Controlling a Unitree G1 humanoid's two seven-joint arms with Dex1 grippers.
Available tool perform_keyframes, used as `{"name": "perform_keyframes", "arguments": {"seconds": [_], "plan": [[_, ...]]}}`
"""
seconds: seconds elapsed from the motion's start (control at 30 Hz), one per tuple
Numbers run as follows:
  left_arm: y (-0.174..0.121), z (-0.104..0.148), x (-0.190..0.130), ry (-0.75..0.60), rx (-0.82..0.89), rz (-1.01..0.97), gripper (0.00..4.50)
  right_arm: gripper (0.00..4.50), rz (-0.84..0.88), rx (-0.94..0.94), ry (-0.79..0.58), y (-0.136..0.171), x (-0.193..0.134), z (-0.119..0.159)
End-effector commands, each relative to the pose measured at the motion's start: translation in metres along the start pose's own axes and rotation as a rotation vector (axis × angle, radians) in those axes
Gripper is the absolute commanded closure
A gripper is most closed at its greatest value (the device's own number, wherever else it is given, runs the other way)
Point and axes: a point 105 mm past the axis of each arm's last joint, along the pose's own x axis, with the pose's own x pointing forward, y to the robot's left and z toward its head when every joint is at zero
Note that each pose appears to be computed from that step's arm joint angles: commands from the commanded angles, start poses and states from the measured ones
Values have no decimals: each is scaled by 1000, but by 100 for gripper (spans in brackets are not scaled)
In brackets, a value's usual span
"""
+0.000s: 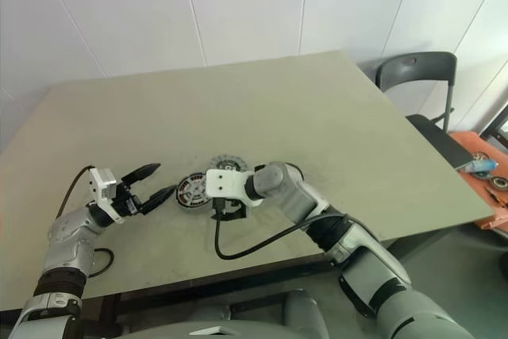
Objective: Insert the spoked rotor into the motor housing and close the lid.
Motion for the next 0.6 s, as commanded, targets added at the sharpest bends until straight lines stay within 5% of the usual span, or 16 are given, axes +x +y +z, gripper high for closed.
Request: {"name": "perform_keyframes", "arguments": {"seconds": [0.03, 0.2, 0.53, 0.6], "plan": [[5, 12, 1, -33, 40, 8, 0, 158, -17, -74, -3, -5, 1, 7], [5, 12, 1, -34, 40, 8, 0, 320, -28, -116, -4, -7, 1, 10], [6, 12, 1, -34, 41, 12, 0, 320, -21, -134, -14, -6, 1, 12], [6, 13, 1, -34, 42, 14, 0, 354, -14, -138, -16, -5, 1, 12]]}}
